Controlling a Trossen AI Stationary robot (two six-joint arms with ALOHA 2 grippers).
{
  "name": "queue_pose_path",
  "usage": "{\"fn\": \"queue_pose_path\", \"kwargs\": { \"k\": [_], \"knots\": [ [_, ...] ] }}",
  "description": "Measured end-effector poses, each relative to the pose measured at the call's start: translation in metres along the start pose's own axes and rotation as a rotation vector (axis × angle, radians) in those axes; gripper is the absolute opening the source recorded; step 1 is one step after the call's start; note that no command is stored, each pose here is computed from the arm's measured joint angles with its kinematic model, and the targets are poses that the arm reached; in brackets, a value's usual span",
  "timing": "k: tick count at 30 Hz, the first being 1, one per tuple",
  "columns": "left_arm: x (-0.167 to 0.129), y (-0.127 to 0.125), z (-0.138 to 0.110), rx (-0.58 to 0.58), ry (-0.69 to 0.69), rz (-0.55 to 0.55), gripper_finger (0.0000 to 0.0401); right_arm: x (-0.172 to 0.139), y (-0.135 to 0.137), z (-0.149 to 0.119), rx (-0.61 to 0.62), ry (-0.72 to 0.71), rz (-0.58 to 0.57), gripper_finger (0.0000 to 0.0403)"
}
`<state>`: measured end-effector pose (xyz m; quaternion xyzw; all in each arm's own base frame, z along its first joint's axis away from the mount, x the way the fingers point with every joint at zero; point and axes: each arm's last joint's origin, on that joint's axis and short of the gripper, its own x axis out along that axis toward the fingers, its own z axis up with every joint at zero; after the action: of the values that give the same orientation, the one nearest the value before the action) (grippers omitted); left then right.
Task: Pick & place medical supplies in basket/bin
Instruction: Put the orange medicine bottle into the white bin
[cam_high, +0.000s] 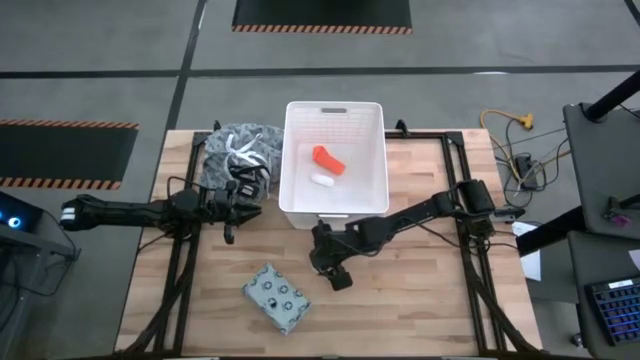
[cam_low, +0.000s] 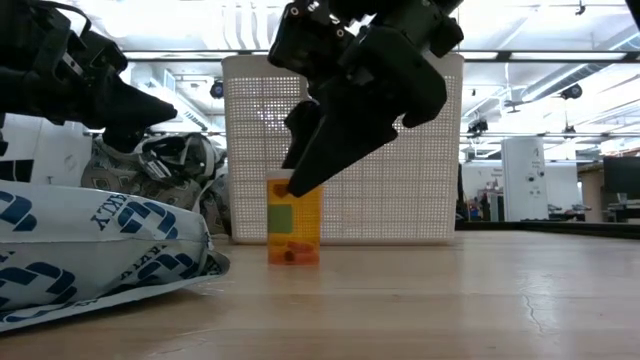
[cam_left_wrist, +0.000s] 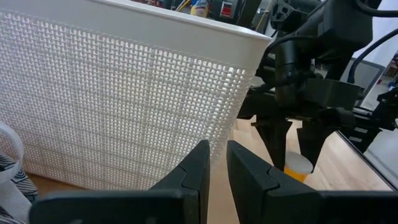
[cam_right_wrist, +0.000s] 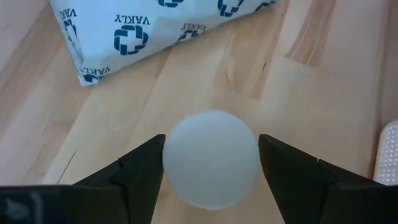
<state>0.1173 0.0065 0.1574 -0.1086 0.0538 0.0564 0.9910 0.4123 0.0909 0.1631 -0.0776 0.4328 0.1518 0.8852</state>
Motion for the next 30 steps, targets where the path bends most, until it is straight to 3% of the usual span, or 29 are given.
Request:
{"fn": "queue_pose_path", "kwargs": {
  "k": [17,30],
  "knots": [
    [0.0,0.0,0.0,0.0,0.0,0.0,0.0038,0.006,0.001,-0.012,0.08,0.009,0.001,0.0185],
    [0.0,0.0,0.0,0.0,0.0,0.0,0.0038,0.003,0.0,-0.003,0.079,-0.034,-0.001,0.0183]
  ]
}}
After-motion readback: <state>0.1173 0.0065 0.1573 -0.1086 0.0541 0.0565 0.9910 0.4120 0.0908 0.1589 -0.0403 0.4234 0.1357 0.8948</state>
